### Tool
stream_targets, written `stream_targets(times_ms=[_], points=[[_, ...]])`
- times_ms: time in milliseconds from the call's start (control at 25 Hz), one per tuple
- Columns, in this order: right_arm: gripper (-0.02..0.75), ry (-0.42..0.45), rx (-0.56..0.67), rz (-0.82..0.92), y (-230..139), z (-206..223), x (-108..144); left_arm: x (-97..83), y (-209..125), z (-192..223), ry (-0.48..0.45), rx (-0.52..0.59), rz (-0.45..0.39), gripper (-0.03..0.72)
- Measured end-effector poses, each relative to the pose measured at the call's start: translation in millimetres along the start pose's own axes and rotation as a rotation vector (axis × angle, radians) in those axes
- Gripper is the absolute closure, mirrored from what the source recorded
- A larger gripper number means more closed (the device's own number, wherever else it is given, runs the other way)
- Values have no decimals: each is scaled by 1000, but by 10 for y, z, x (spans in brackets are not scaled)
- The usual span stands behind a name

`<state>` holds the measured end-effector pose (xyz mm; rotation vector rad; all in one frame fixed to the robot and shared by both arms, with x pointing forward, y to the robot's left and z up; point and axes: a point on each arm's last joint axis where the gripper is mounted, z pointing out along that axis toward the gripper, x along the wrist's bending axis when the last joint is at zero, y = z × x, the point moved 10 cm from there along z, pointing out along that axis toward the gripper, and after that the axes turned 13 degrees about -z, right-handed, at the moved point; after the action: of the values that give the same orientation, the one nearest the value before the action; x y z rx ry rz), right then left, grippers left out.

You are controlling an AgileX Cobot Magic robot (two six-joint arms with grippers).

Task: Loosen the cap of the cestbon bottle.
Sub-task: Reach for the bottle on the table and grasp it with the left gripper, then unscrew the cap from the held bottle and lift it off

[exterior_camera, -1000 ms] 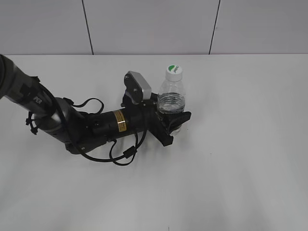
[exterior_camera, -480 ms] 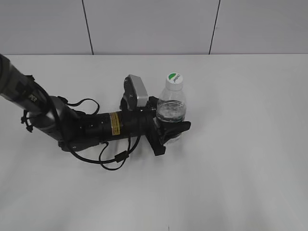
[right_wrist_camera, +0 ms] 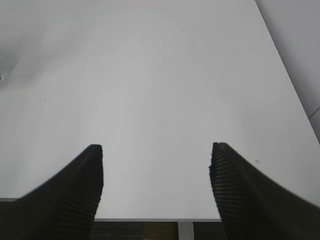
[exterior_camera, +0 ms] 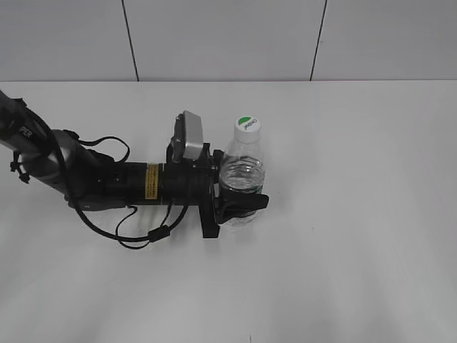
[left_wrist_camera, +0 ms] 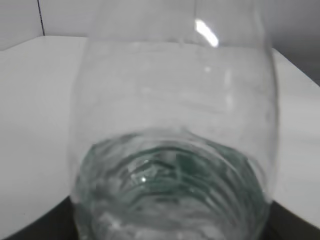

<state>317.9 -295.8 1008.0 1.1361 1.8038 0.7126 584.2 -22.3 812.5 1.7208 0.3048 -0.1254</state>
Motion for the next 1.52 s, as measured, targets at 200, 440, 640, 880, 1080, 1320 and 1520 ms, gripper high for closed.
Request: stream_targets(times_ms=[200,440,640,880,1080,1320,1520], points=[[226,0,0,0,0,0,0,-27,-25,-54,2,5,-28,280],[226,0,0,0,0,0,0,-92,-77,-163,44,-21,-49,280],[226,0,0,0,0,0,0,-80,-72,-179,62,-37,-60,280],[226,0,0,0,0,0,0,-40,-51,-186,85,-52,-73,280],[226,0,0,0,0,0,0,-34,-49,-187,89,-53,-74,280],[226,-3,2,-2,-3,0,-6,-29,-49,-188,91,-53,-75,280],[226,-9,4,-5,-8,0,-17,-27,-49,-188,92,-53,-75,280]])
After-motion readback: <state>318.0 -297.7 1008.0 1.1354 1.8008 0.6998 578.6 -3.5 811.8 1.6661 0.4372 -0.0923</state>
